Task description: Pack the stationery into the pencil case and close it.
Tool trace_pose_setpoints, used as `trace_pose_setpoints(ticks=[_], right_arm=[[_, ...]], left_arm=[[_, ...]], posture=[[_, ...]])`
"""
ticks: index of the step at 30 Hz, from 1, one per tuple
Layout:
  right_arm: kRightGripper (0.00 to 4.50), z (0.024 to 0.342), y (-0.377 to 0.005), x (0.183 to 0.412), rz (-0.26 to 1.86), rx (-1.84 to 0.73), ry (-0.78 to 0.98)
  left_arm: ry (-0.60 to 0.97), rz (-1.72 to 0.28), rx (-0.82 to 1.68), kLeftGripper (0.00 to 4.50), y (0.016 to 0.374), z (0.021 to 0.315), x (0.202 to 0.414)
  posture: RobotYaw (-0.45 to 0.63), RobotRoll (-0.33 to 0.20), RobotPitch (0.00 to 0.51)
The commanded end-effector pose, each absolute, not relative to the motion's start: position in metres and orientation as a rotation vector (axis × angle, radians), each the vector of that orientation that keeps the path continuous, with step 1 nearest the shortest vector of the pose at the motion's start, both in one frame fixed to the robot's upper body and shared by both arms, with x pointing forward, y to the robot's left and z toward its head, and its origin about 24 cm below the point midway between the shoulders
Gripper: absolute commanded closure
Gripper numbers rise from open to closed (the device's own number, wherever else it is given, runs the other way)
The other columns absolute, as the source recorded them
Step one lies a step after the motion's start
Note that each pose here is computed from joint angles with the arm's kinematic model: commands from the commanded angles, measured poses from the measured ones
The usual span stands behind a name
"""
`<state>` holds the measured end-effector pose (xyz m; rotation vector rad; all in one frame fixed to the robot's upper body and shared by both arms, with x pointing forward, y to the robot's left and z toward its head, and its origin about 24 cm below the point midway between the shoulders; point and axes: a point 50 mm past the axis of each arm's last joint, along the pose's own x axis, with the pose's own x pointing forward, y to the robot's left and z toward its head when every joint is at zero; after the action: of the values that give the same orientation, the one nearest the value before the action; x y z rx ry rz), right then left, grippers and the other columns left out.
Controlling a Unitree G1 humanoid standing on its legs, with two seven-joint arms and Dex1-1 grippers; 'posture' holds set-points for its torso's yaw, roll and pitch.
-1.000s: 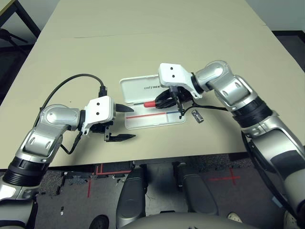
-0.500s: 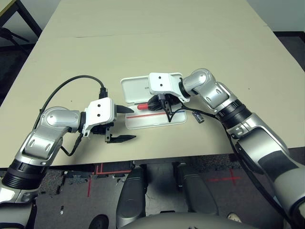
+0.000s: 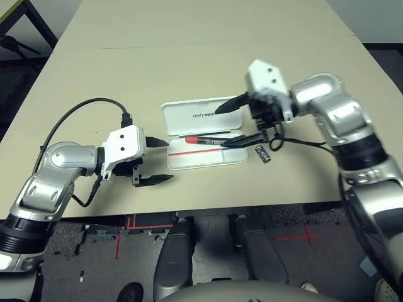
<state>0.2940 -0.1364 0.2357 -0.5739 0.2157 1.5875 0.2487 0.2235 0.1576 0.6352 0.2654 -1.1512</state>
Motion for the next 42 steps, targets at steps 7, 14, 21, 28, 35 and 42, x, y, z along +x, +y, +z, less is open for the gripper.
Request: trace_pose_setpoints(ticks=[7, 14, 21, 28, 35, 42], right_arm=[[0.05, 0.235, -0.16, 0.274, 1.57, -0.563, 0.324], [0.05, 0.227, -0.158, 0.278, 1.541, -0.548, 0.319], [0.05, 0.222, -0.157, 0.281, 1.524, -0.548, 0.319], [0.05, 0.218, -0.157, 0.282, 1.513, -0.554, 0.321], [0.05, 0.217, -0.155, 0.282, 1.508, -0.551, 0.313], [0.05, 0.216, -0.156, 0.281, 1.496, -0.551, 0.315]], left_arm=[[0.32, -1.053, 0.639, 0.0, 0.238, 0.16, 0.247], [0.443, -0.643, 0.567, 0.0, 0.263, 0.176, 0.27], [0.587, -0.439, 0.333, 0.0, 0.263, 0.179, 0.271], [0.671, -0.273, 0.182, 0.0, 0.258, 0.172, 0.27], [0.73, -0.138, 0.133, 0.0, 0.26, 0.156, 0.273], [0.751, -0.091, 0.116, 0.0, 0.259, 0.14, 0.276]], posture=[[0.05, 0.0, 0.191], [0.05, 0.0, 0.195], [0.05, 0.0, 0.202], [0.05, 0.0, 0.211], [0.03, 0.0, 0.216], [0.02, 0.0, 0.22]])
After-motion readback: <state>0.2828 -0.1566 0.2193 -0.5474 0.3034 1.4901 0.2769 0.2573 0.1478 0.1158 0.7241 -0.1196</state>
